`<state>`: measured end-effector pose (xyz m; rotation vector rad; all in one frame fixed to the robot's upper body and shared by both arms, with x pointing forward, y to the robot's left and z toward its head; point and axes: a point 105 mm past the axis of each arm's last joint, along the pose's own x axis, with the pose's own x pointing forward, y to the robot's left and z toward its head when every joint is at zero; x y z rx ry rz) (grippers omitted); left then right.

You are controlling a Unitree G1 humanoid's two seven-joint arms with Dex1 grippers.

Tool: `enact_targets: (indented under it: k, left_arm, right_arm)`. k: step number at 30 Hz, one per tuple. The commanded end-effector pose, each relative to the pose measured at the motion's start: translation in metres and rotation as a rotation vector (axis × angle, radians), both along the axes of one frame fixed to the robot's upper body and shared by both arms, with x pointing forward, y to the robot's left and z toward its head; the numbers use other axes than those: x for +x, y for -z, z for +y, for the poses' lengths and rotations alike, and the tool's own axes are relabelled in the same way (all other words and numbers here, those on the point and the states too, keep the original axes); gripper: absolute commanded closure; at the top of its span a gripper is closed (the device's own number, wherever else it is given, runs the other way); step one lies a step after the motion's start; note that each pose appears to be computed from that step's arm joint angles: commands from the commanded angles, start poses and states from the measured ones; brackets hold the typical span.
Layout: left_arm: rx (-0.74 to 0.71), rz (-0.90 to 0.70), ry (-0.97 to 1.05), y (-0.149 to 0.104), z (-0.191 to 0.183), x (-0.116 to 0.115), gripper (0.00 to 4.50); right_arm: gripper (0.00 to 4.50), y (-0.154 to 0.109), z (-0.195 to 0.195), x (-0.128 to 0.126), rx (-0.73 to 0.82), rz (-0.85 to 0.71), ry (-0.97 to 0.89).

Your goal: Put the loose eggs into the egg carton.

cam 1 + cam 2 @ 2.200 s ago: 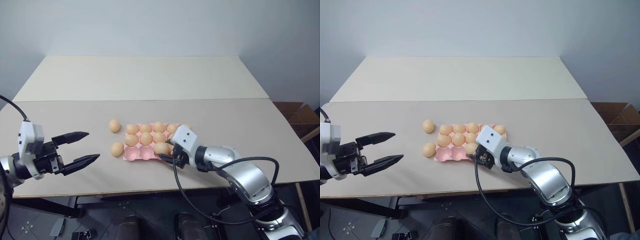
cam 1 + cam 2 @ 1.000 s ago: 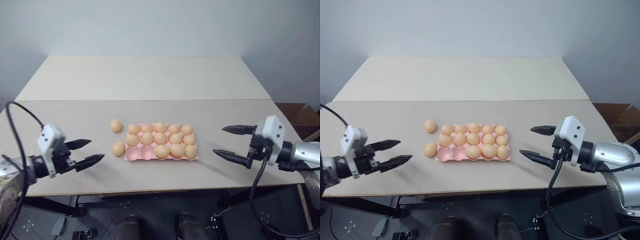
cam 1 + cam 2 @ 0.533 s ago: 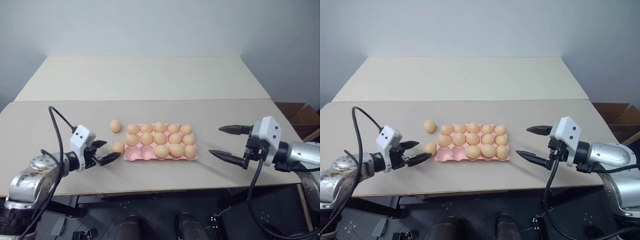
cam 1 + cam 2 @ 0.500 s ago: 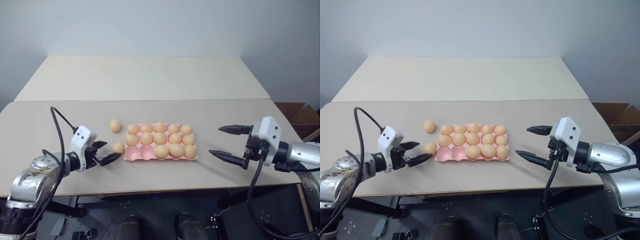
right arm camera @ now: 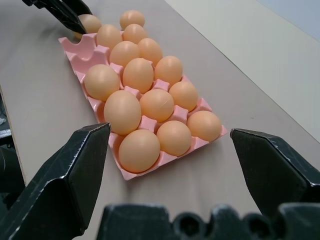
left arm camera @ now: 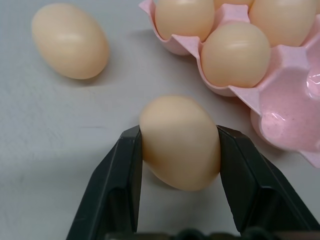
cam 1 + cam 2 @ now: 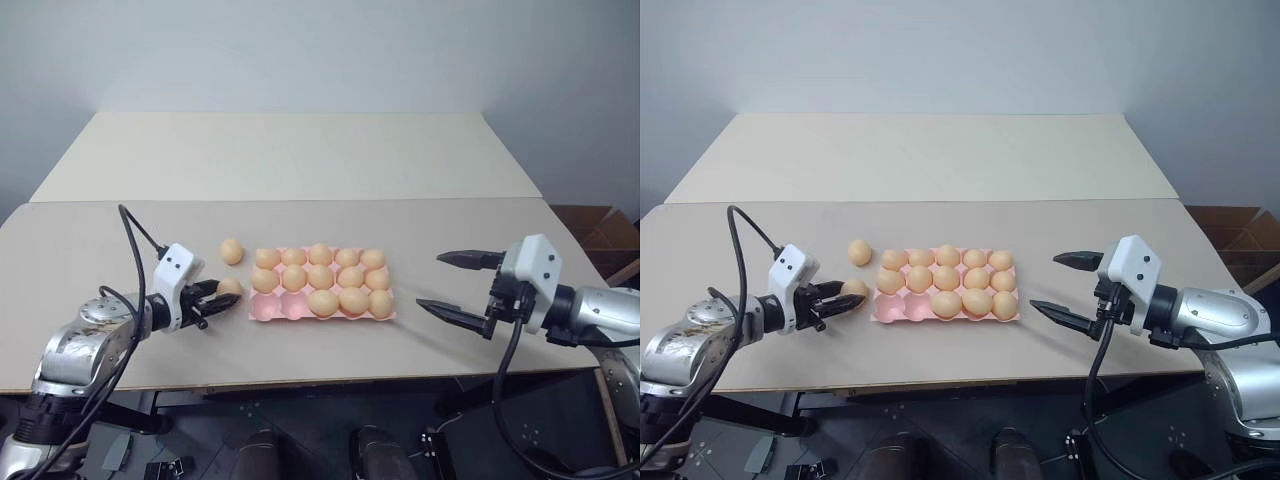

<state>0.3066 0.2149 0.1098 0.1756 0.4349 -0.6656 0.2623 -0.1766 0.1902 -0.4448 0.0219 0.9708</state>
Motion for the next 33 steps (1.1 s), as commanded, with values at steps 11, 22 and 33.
enact_targets:
  k: [11,22,33]
  left_arm:
    - [-0.105,-0.249,0.286,-0.065,-0.016,-0.035,2.26]
    - [-0.167,-0.203,0.478,-0.048,-0.091,-0.021,2.26]
    - [-0.107,-0.215,0.455,-0.053,-0.082,-0.017,0.04]
  right_arm:
    - [0.00,-0.011,0.008,-0.002,0.032,-0.065,-0.010]
    - [0.00,-0.013,0.008,-0.003,0.030,-0.072,0.006]
    - [0.00,-0.014,0.007,-0.003,0.034,-0.079,0.027]
